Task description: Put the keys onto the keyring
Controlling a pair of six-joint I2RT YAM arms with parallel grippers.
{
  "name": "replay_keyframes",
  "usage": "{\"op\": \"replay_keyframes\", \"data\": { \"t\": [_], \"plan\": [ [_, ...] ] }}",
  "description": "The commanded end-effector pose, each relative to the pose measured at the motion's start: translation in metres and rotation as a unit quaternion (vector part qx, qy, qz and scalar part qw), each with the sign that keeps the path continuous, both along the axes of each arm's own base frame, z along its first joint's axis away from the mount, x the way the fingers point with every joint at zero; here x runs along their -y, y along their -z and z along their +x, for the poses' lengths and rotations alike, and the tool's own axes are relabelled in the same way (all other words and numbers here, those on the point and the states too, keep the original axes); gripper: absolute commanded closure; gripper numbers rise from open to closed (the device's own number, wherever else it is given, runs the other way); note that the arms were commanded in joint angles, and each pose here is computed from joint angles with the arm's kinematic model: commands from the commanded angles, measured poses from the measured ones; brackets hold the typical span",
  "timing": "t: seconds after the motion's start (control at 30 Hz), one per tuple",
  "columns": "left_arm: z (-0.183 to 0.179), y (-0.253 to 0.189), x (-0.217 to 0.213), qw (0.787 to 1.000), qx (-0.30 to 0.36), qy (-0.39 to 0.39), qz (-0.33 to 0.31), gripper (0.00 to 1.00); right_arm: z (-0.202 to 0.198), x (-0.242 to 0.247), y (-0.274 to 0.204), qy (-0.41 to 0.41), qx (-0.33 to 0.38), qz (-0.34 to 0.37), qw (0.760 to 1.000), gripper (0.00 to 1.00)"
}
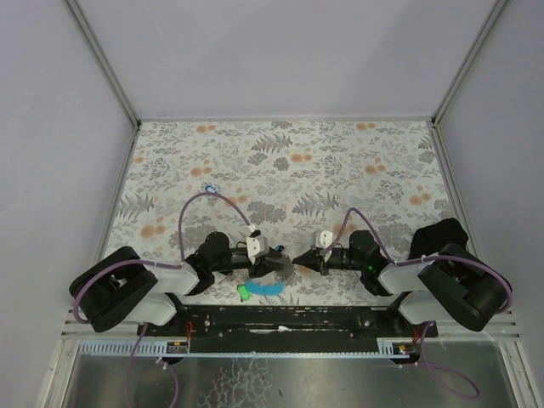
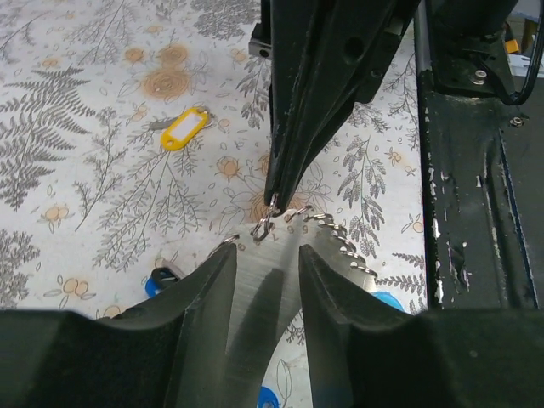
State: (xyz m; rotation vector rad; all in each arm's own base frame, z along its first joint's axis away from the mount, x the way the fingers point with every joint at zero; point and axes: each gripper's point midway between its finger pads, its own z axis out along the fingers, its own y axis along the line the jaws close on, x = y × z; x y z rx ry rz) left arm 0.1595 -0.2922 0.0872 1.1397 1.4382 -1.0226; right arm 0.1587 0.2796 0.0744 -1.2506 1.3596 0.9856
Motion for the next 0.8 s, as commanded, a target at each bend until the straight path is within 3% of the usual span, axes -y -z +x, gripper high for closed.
{"op": "replay_keyframes", "data": {
  "t": [0.0,0.77],
  "plan": [
    [0.002,-0.029,0.015,0.995,0.078,0.047,-0.037,0.66,0.009,-0.010,-0.034,-0.005,0.049,0.044,0.998,1.00],
    [0.007,-0.023,0.032,0.995,0.070,0.065,-0.034,0.88,0.007,-0.012,-0.039,-0.012,0.046,0.056,0.997,1.00]
  ]
}}
